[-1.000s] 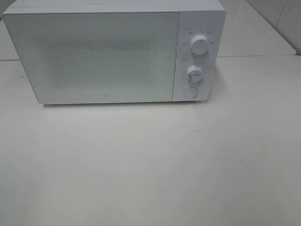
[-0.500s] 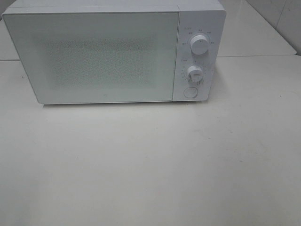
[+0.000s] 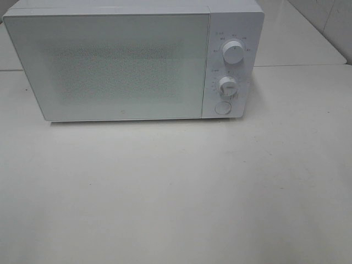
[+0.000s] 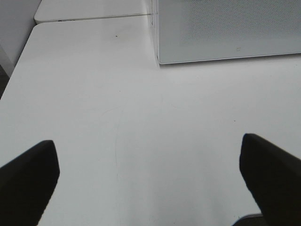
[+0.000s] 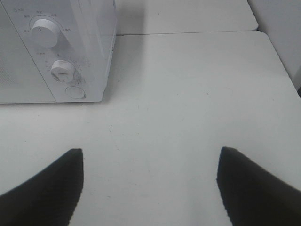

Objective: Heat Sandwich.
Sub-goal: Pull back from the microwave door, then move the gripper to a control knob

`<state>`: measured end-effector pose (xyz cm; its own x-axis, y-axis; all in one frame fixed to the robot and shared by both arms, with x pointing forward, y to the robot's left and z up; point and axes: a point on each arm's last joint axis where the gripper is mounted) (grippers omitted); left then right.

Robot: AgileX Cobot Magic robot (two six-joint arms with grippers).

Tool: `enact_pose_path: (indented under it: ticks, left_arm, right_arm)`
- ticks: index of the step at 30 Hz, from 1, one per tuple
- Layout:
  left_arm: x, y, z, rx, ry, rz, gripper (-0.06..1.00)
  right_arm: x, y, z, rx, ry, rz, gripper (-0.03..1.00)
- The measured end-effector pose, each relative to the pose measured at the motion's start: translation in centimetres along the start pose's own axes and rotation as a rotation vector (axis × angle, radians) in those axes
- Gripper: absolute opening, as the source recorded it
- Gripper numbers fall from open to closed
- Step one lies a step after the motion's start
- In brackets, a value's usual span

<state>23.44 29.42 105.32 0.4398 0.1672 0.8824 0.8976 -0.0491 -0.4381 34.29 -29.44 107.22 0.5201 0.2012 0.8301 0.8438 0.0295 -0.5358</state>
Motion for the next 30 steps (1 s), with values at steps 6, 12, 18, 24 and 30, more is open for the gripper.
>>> enact_pose_path:
  ticks: [6, 12, 18, 24, 30]
  left_arm:
    - [0.0, 0.0, 0.0, 0.0, 0.0, 0.0, 0.99]
    - [0.0, 0.0, 0.0, 0.0, 0.0, 0.0, 0.99]
    - [0.0, 0.0, 0.0, 0.0, 0.0, 0.0, 0.99]
    - [0.0, 0.0, 0.0, 0.0, 0.0, 0.0, 0.99]
    - [0.0, 0.0, 0.0, 0.0, 0.0, 0.0, 0.99]
  right_arm:
    - [0.9, 2.4, -0.1, 0.004, -0.002, 0.008, 0.75]
    - [1.5, 4.4, -0.1, 0.005, -0.003, 0.001, 0.75]
    - [2.1, 6.9, -0.2, 0.005, -0.002, -0.017, 0.75]
    - [2.3, 8.9, -0.1, 0.006, 0.018, -0.034, 0.75]
    - [0.5, 10.8, 0.3, 0.001, 0.021, -0.101, 0.75]
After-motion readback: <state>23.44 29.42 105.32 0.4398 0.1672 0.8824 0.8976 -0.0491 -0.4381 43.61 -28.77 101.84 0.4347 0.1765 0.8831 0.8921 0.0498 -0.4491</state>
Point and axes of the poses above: a point on each arm's last joint axis where the gripper is mounted, y pointing out along that axis toward the gripper, z along the wrist's bending axis when the last joint is at zero, x = y × z, and after that the axes turned 13 degrees about -y, right-handed
